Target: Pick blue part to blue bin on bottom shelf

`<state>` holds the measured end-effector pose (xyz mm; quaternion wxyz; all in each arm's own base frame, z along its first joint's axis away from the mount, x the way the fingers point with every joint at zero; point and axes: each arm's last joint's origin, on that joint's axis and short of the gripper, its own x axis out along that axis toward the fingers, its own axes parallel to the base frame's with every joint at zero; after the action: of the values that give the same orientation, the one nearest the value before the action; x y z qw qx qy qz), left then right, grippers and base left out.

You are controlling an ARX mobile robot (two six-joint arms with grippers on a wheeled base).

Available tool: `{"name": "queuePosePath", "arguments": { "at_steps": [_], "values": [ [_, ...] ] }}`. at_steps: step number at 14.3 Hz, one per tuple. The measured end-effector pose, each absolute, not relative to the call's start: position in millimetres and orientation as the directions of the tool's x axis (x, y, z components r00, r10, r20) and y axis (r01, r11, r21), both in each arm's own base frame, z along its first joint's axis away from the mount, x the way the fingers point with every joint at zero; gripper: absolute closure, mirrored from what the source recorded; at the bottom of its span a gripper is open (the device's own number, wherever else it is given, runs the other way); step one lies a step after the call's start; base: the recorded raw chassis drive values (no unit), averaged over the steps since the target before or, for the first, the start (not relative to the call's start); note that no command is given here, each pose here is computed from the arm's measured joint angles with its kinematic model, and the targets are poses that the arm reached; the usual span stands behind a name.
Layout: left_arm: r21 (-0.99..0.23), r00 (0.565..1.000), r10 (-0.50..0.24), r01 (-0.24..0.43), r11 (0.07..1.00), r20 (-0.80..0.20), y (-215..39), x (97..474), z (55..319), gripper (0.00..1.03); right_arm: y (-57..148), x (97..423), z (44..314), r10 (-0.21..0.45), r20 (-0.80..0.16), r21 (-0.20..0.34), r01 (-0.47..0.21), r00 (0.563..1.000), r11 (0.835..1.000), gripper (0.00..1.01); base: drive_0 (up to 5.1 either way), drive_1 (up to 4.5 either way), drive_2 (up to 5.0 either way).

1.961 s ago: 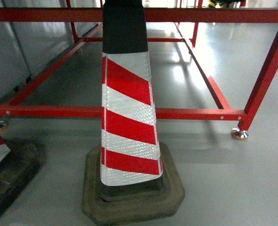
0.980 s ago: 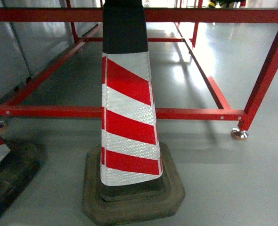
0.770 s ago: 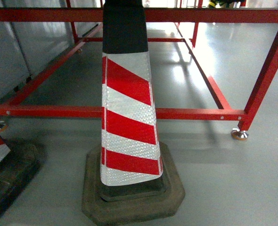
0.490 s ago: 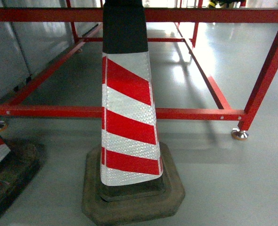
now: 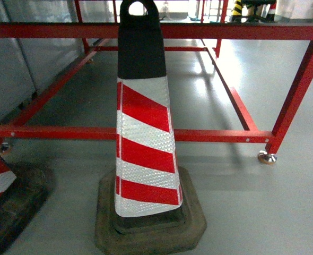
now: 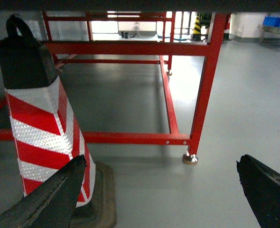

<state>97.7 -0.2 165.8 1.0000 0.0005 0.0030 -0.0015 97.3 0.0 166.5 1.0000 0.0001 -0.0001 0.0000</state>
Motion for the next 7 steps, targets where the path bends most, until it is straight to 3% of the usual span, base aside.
{"name": "queuePosePath", "arguments": {
  "at_steps": [7],
  "values": [
    [0.001, 1.0, -0.001, 0.001, 1.0, -0.004, -0.1, 97.7, 166.0, 0.05, 0.0, 97.3, 166.6, 0.0, 0.002, 0.002, 0.0, 1.0, 1.0, 0.03, 0.0, 0.0, 0.0]
  ]
}}
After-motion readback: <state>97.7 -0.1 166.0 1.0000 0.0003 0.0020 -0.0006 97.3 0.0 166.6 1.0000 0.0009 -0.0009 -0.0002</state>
